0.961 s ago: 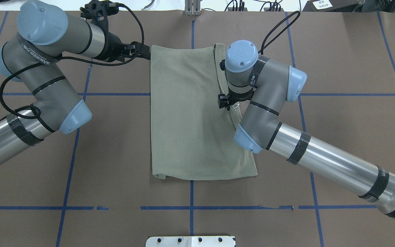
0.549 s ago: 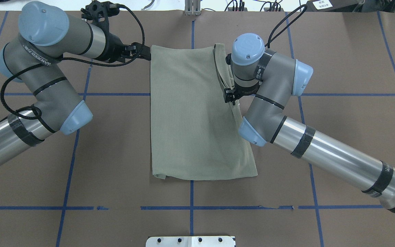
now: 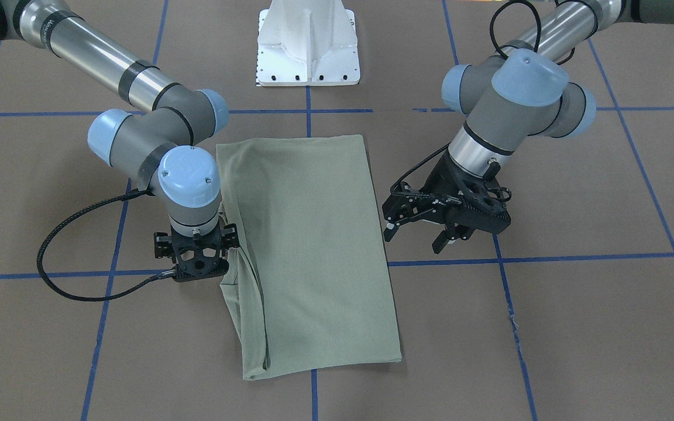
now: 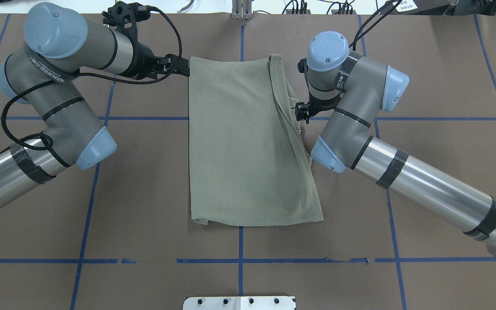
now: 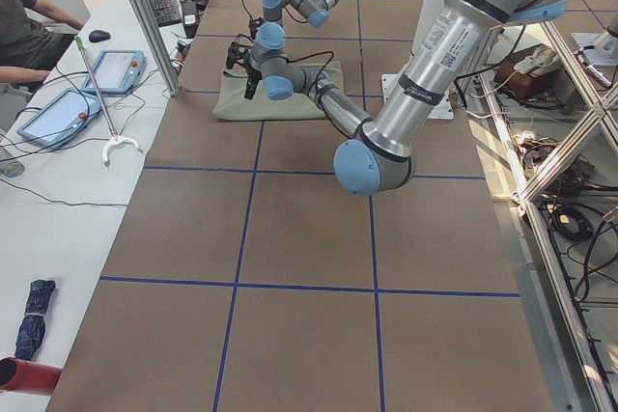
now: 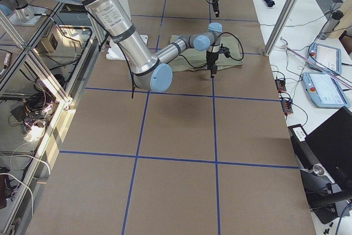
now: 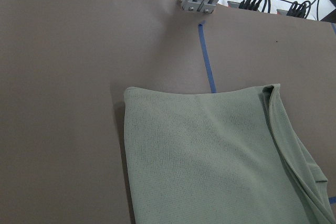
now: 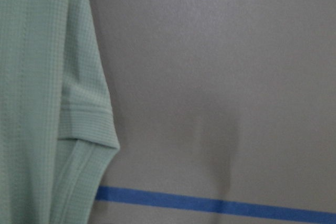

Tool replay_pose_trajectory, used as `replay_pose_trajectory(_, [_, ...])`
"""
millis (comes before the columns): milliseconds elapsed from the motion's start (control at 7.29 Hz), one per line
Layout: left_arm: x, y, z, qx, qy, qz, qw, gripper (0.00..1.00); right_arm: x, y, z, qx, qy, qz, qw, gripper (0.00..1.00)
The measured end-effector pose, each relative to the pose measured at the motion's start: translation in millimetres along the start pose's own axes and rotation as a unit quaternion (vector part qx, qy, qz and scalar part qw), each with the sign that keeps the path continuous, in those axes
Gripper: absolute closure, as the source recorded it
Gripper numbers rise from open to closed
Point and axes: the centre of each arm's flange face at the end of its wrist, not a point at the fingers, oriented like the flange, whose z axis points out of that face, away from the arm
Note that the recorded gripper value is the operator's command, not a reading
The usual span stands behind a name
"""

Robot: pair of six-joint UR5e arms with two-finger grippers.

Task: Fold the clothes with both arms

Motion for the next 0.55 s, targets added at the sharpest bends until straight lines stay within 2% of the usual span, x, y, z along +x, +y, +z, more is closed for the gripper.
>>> replay_pose_trajectory(275, [0.2, -0.6, -0.4, 0.001, 0.000, 0.001, 1.0000, 0.00, -36.5, -20.2, -21.3, 0.007, -0.010, 0.002, 0.9999, 0.00])
replay_pose_trajectory(549, [0.7, -1.9, -1.3, 0.002, 0.001, 0.001, 1.0000, 0.00, -58.5, -16.0, -23.4, 0.000, -0.019, -0.001, 0.9998, 0.00])
